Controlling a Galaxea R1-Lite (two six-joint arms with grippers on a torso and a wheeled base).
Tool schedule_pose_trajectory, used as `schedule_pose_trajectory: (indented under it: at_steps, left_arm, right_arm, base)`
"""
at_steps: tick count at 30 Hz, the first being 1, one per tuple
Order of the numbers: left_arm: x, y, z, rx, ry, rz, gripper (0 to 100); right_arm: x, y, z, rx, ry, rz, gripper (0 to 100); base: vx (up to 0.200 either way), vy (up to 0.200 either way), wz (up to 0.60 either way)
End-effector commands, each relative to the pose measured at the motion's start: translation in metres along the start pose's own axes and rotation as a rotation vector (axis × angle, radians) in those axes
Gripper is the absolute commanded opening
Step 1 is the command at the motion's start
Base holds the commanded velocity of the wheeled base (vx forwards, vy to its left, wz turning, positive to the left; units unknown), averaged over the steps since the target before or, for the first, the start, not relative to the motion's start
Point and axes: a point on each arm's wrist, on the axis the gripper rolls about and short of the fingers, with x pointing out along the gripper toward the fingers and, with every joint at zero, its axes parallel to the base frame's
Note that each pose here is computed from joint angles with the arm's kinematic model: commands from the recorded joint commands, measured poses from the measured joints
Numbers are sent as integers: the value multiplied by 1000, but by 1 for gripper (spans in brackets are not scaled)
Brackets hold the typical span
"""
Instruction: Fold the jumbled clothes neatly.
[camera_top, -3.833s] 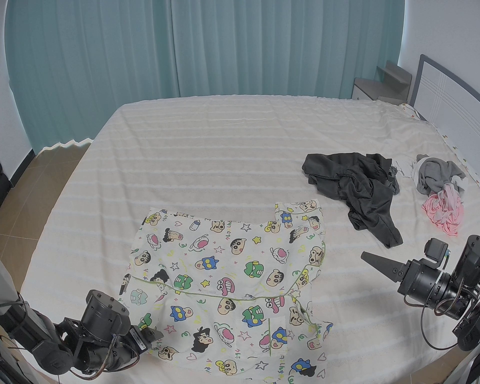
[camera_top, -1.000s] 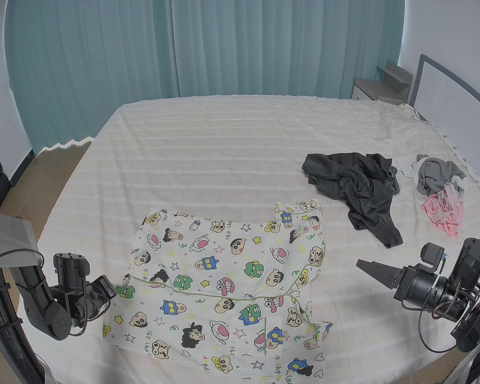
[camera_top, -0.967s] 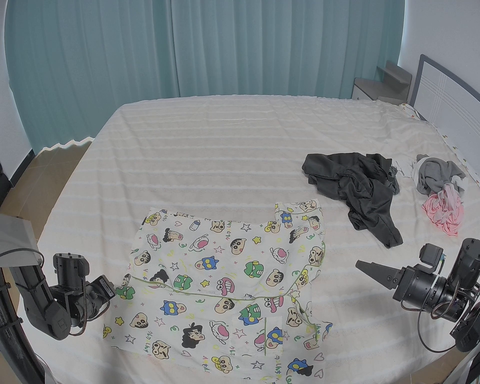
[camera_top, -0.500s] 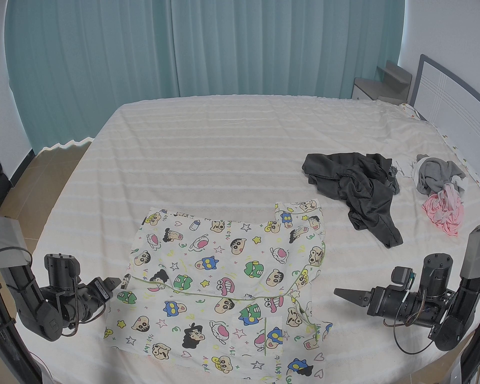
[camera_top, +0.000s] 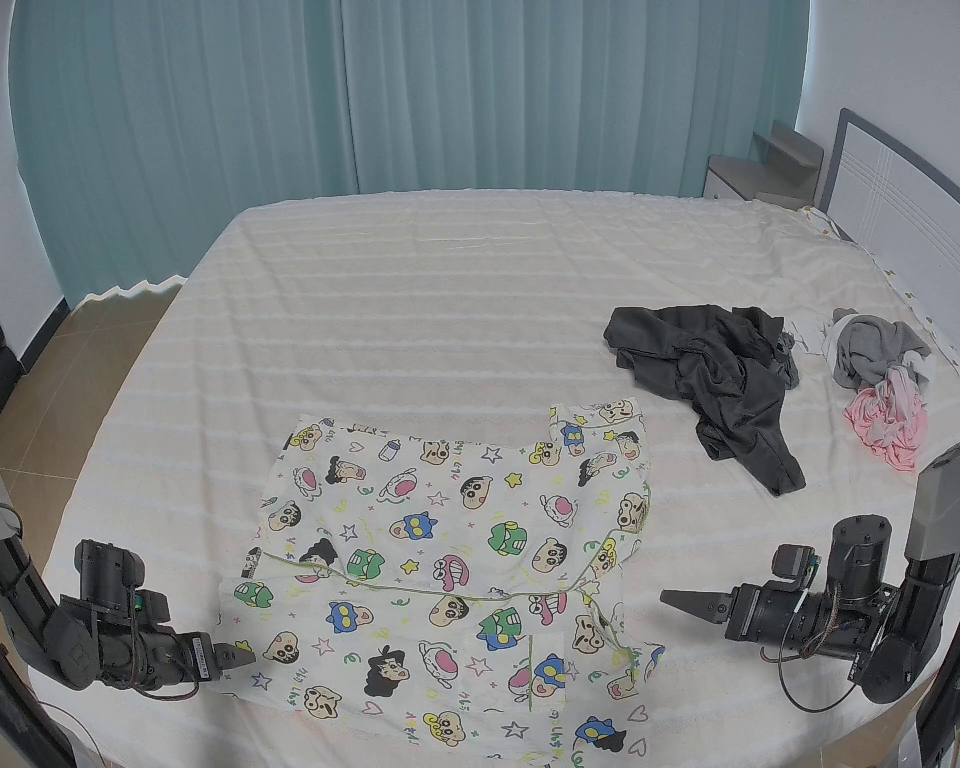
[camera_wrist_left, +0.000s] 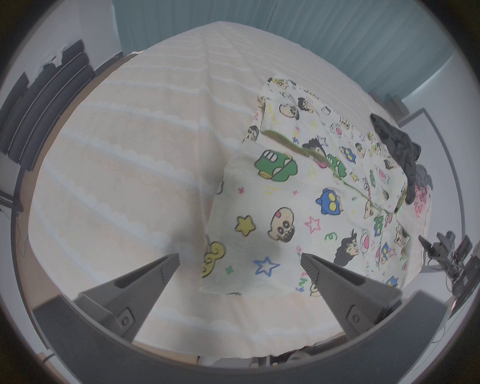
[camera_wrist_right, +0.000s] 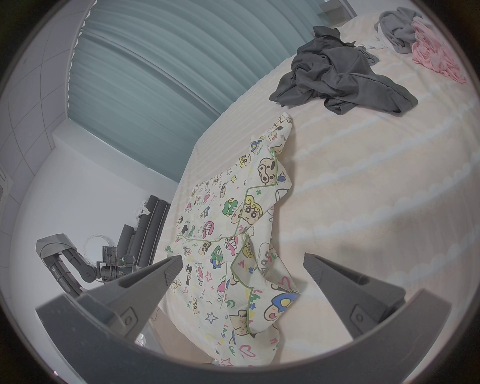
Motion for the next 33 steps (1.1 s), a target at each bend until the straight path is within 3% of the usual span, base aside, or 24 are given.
schedule_pose_trajectory:
  at_steps: [1,14,20,21,33]
  left_arm:
    - [-1,7,3,16,0,20,100]
    - [41,4,16,53,78,46,100]
    - [51,-1,23,42,64,53,100]
    - [51,-1,24,32,61,52,0]
    - [49,6,17,0,95,80,0]
  right_arm:
    - [-4,2,-1,-5,-3,5,100]
    - [-8,7,3,-20,-31,25,100]
    - [-9,7,3,-20,-33,24,100]
    - [-9,7,3,-20,-33,24,100]
    - [-8,7,3,-16,-32,22,100]
  base:
    - [0,0,0]
    - [0,0,0]
    - [0,0,0]
    - [0,0,0]
    - [0,0,0]
